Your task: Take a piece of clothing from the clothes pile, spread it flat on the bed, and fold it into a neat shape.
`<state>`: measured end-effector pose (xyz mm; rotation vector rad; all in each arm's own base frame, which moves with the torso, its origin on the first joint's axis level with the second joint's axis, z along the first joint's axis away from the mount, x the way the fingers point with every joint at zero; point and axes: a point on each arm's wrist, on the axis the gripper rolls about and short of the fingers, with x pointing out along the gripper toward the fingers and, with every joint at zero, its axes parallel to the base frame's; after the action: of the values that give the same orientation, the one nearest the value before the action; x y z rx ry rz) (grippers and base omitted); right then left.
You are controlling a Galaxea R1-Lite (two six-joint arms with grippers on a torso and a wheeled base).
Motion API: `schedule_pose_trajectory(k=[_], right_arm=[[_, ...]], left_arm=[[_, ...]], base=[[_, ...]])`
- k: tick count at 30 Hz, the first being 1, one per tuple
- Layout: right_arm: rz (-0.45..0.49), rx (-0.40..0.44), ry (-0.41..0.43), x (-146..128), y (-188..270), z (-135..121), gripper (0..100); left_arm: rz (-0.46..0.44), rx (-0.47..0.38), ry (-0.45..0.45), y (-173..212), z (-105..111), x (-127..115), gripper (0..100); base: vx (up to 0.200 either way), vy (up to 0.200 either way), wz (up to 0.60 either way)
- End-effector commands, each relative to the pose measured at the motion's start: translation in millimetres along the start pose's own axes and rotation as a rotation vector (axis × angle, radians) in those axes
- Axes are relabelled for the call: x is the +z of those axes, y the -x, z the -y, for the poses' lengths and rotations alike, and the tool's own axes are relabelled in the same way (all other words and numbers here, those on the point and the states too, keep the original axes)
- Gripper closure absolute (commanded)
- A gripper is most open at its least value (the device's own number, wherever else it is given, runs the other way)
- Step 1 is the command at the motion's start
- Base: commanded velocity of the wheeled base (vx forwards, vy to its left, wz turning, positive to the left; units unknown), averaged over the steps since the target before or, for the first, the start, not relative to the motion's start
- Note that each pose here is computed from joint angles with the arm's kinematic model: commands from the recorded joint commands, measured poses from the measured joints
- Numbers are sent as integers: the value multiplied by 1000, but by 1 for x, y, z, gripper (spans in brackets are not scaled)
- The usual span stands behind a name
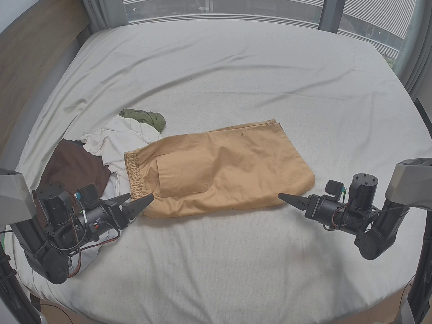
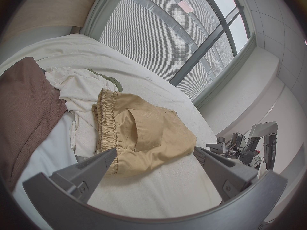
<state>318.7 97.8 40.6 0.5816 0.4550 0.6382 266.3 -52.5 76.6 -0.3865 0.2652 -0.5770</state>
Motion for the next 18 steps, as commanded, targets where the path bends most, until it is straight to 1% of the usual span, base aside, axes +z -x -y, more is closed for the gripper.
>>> schedule_pose_trajectory(k=[1,4,8,11,18], right_arm=[[1,-13,-3,3,-5,2,0],[-17,-28,-17,5,-11,3,0],[-28,-93,-28,4,-23,10,0],[-26,-87,-9,5,-28,9,0],[-38,-99,-7,6,-38,11,0]], left_arm=[[4,0,1,1,0,1,0],[8,-1,-1,1,1,2,0],[9,3,1,1,0,2,0],[13,1,-1,1,-1,3,0],[17,2,1,0,-1,4,0]], base=[[0,0,0],[0,0,0],[0,0,0],[0,0,0],[0,0,0]])
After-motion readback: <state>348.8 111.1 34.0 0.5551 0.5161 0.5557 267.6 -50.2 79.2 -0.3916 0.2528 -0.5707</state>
